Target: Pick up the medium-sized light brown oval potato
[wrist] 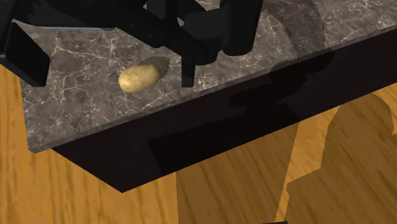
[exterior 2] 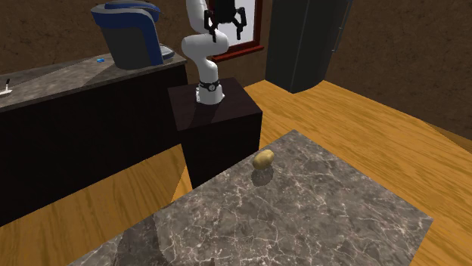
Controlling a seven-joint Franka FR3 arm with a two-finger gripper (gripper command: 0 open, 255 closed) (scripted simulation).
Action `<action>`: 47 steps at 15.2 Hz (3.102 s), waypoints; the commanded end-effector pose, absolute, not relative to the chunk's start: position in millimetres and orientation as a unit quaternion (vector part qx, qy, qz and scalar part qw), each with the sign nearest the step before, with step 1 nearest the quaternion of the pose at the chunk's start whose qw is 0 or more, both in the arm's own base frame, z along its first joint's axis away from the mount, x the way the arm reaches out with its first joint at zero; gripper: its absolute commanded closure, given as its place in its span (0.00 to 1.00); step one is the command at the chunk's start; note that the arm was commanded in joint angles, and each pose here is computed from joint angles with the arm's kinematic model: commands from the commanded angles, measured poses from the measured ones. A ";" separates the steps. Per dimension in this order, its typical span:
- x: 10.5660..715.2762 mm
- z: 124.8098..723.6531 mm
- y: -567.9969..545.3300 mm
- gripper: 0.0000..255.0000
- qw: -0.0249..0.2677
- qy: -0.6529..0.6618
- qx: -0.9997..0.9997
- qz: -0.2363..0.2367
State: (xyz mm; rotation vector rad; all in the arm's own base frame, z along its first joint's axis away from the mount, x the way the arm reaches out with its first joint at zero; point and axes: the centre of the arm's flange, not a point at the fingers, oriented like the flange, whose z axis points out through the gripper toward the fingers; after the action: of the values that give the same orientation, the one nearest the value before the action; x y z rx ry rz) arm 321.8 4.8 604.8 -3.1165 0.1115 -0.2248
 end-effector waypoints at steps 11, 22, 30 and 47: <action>399.1 505.0 55.9 0.00 -0.001 0.173 -0.983 -0.055; 492.6 392.1 86.4 0.00 -0.010 0.321 -0.946 -0.035; 561.5 307.8 90.9 0.00 -0.016 0.424 -0.906 -0.020; 616.3 196.6 83.8 1.00 -0.021 0.505 -0.863 -0.007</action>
State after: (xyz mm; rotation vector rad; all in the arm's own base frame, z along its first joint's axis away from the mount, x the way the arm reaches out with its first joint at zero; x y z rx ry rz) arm 616.6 84.0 198.3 -2.7488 1.6069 -0.0241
